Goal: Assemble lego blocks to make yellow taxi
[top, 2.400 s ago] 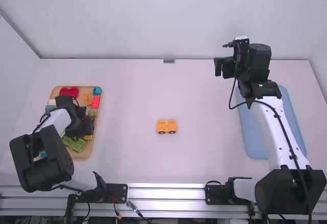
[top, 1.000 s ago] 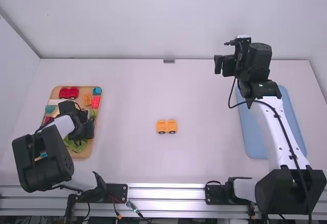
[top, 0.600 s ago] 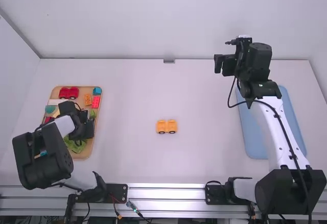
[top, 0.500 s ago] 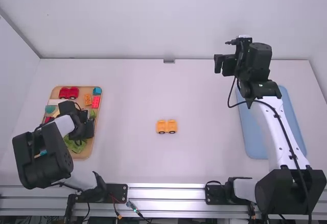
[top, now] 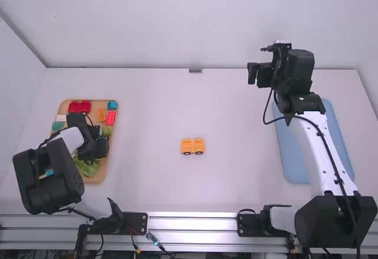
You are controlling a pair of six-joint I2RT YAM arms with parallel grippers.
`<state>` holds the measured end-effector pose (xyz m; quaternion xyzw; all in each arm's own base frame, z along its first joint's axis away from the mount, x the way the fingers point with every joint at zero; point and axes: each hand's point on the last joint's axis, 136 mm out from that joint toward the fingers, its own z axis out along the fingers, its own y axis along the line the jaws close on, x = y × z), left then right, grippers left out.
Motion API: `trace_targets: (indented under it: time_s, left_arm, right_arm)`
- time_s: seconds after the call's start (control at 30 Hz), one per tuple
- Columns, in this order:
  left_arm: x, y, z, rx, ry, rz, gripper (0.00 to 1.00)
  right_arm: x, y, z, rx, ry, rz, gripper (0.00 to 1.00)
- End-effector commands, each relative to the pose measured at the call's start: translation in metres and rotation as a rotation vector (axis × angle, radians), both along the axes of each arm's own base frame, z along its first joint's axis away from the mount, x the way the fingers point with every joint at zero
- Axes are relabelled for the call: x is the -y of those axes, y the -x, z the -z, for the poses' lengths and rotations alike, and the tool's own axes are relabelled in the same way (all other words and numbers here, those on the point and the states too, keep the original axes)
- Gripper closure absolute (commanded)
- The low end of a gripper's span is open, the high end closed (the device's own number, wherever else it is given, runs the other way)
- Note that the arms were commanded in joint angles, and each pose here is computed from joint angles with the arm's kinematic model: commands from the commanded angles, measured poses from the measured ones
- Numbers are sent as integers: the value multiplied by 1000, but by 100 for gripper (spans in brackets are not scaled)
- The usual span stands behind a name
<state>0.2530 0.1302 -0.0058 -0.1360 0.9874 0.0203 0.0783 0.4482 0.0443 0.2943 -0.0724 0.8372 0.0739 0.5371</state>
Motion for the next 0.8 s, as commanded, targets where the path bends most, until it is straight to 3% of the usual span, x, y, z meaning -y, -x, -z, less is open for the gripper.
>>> trace_targets:
  time_s: [0.0,0.17,0.33,0.43,0.57,0.7,0.77]
  left_arm:
    - [-8,-18,-16,39,-23,-7,96]
    - [-12,-37,-51,120,-55,-19,98]
    - [23,-67,-105,336,-6,148,98]
    - [66,-85,-143,509,40,343,98]
    - [138,-93,-187,739,134,683,96]
    - [203,-94,-216,928,255,922,87]
    - [222,-97,-223,965,299,943,88]
  right_arm:
    - [-2,-5,-16,36,-7,-5,1]
    - [-18,2,-12,9,-42,-96,1]
    - [-47,5,-6,3,-87,-275,1]
    - [-68,5,11,-12,-98,-429,1]
    - [-96,-1,39,-48,-205,-612,1]
    - [-126,8,57,-35,-358,-887,1]
    - [-137,18,59,-9,-422,-1024,1]
